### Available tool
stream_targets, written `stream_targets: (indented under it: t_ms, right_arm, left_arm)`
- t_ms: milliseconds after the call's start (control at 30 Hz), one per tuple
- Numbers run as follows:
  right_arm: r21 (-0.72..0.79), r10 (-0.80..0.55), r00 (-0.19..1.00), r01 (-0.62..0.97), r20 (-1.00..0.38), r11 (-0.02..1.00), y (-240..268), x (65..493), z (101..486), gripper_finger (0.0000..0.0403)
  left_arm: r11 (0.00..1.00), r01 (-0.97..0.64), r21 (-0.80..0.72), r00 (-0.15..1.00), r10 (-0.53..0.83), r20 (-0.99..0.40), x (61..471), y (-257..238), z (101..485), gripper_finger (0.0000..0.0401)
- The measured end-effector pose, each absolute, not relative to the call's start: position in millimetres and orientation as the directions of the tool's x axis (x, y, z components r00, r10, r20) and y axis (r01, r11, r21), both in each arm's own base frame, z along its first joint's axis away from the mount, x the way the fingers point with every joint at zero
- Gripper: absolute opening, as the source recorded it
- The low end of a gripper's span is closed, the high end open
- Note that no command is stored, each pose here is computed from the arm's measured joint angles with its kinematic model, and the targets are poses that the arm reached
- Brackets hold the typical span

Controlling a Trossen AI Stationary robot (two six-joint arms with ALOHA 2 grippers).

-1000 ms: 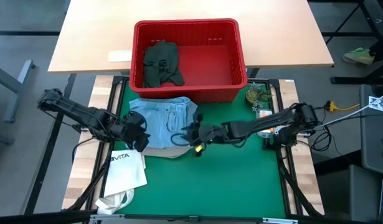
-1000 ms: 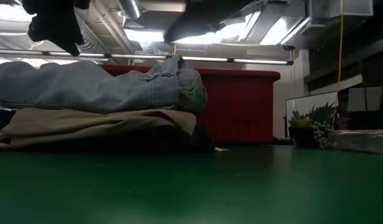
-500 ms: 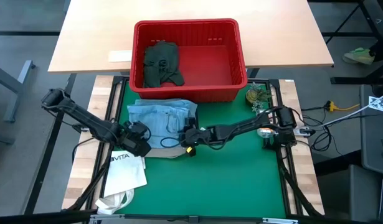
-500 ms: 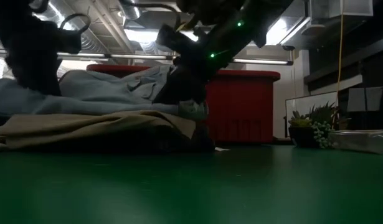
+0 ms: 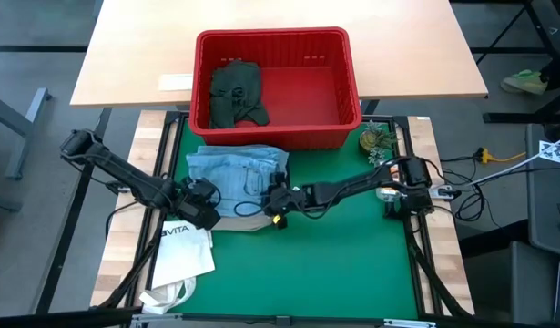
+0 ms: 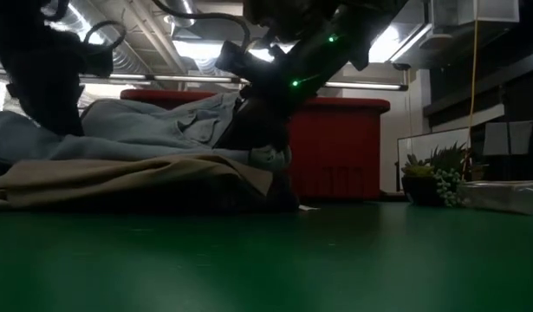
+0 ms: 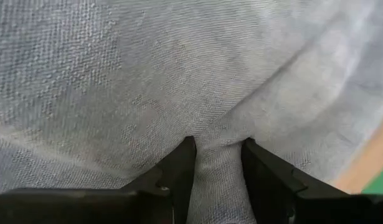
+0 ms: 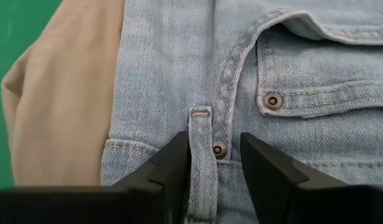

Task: Fold Laundry from Bin
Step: Stack the folded light blue pants on top of the folded brown shorts

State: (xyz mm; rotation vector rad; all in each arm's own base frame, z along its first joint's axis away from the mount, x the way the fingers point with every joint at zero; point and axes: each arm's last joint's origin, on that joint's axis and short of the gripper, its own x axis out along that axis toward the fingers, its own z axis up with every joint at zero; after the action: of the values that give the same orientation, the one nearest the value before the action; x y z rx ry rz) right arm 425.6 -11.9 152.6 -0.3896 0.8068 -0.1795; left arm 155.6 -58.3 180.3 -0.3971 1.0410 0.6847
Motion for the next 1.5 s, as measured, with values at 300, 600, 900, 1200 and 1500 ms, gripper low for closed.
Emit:
stream_targets:
  t_ms: [300,600,900,1200,1500]
  right_arm:
    - [-0.371,-0.243,0.780,0.016,-0.577,0.929,-10,426,229,0.0147]
    - [-0.555,-0.459,0.753,0.151,-0.471,0.818,-19,428,269,0.0147]
    - [-0.594,-0.551,0.646,0.183,-0.528,0.784,-59,423,257,0.0147]
    - [-0.503,-0.535,0.528,0.218,-0.660,0.836,-107,422,215,0.0147]
    - [-0.372,-0.425,0.488,0.208,-0.762,0.905,-123,422,186,0.0147]
  left_arm:
    - [0.802,-0.595,-0.055,0.476,0.297,-0.828,171,-63,253,0.0091]
    - [0.735,-0.675,0.063,0.520,0.535,-0.665,172,-55,278,0.0076]
    - [0.592,-0.788,0.170,0.345,0.652,-0.675,170,-22,262,0.0039]
    - [0.448,-0.836,0.318,0.117,0.710,-0.694,156,9,217,0.0003]
    - [0.415,-0.857,0.306,0.057,0.666,-0.744,144,24,168,0.0003]
